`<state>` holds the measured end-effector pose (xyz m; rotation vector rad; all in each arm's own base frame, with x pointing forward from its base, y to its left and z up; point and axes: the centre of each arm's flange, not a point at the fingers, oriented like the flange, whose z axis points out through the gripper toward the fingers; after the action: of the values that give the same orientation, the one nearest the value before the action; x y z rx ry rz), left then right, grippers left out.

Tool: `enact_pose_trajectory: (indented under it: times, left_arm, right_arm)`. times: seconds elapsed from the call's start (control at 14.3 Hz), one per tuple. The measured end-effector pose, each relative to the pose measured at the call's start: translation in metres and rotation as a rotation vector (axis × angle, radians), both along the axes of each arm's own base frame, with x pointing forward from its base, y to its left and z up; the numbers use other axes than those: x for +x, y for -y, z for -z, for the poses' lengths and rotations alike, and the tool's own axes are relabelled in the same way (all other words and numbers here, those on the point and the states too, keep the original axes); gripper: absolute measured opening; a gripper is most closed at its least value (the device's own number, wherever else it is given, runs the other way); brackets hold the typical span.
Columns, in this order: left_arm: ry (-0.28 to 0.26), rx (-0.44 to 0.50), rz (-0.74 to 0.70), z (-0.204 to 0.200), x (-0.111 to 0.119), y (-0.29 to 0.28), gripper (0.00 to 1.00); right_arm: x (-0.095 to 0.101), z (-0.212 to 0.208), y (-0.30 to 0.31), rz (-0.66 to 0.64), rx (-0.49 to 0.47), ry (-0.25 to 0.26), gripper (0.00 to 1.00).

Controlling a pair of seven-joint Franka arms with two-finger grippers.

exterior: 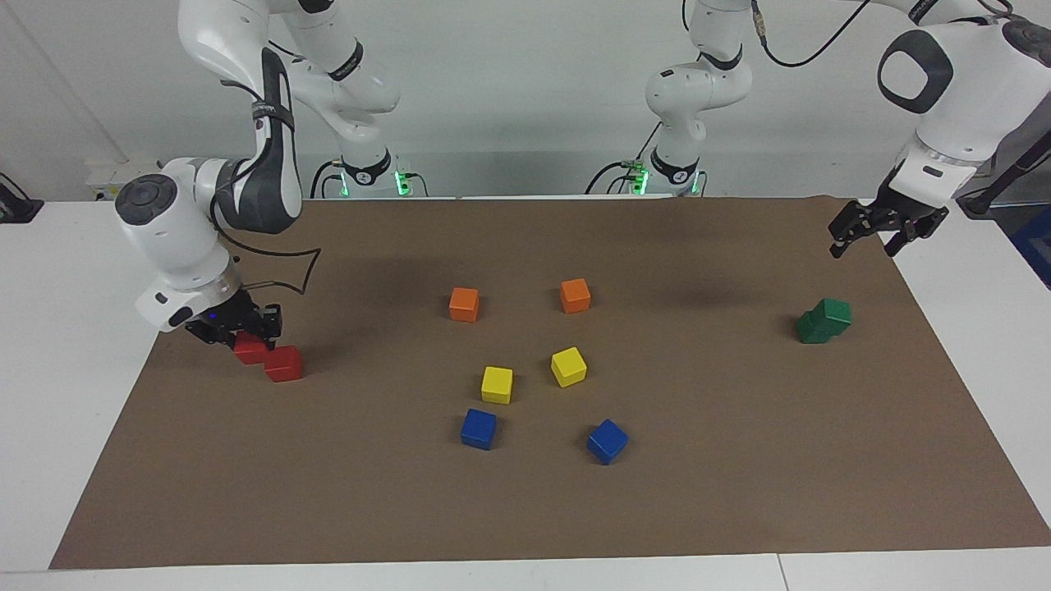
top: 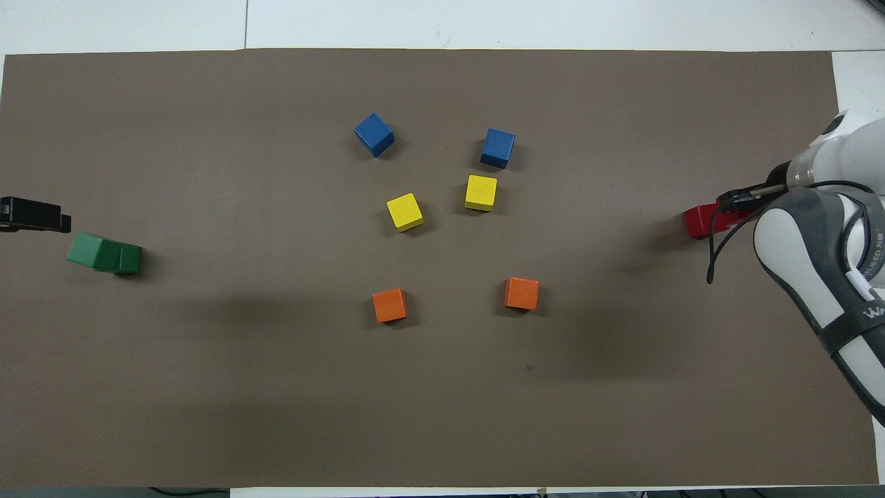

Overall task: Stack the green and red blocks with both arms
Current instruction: 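Carry the red cube over red with the right gripper while the left gripper withdraws, then lower the red cube onto the other red cube and open the right gripper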

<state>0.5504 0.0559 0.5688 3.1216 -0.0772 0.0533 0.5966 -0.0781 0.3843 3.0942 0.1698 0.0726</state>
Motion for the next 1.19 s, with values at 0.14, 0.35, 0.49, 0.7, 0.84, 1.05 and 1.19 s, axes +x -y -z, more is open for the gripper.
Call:
enact_pose_trajectory:
  times: [0.14,0.35,0.49,0.7,0.84,1.05,1.19]
  left_arm:
    - [-0.03,-0.005,0.002,-0.002,-0.003,0.005,1.0]
    - [-0.066,-0.01,-0.006,-0.006,-0.009,0.004,1.0]
    - [-0.073,-0.011,-0.042,-0.01,-0.013,0.008,1.0]
    - [-0.07,-0.01,-0.065,-0.013,-0.014,0.023,1.0]
    - [-0.071,-0.009,-0.061,-0.013,-0.014,0.029,1.0]
    - [-0.073,-0.009,-0.053,-0.013,-0.014,0.034,1.0]
    - [-0.072,-0.009,-0.044,-0.013,-0.014,0.039,1.0]
  right_arm:
    - [-0.002,0.004,-0.001,0.002,0.001,0.002,0.55]
    - [-0.002,0.005,-0.004,0.032,0.004,0.004,0.55]
    - [-0.002,0.005,-0.009,0.049,0.006,0.008,0.55]
    - [-0.002,0.009,-0.013,0.049,0.006,0.023,0.55]
    - [-0.003,0.012,-0.013,0.049,0.006,0.03,0.55]
    - [-0.003,0.014,-0.013,0.048,0.006,0.04,0.55]
    - [-0.004,0.017,-0.013,0.048,0.006,0.037,0.55]
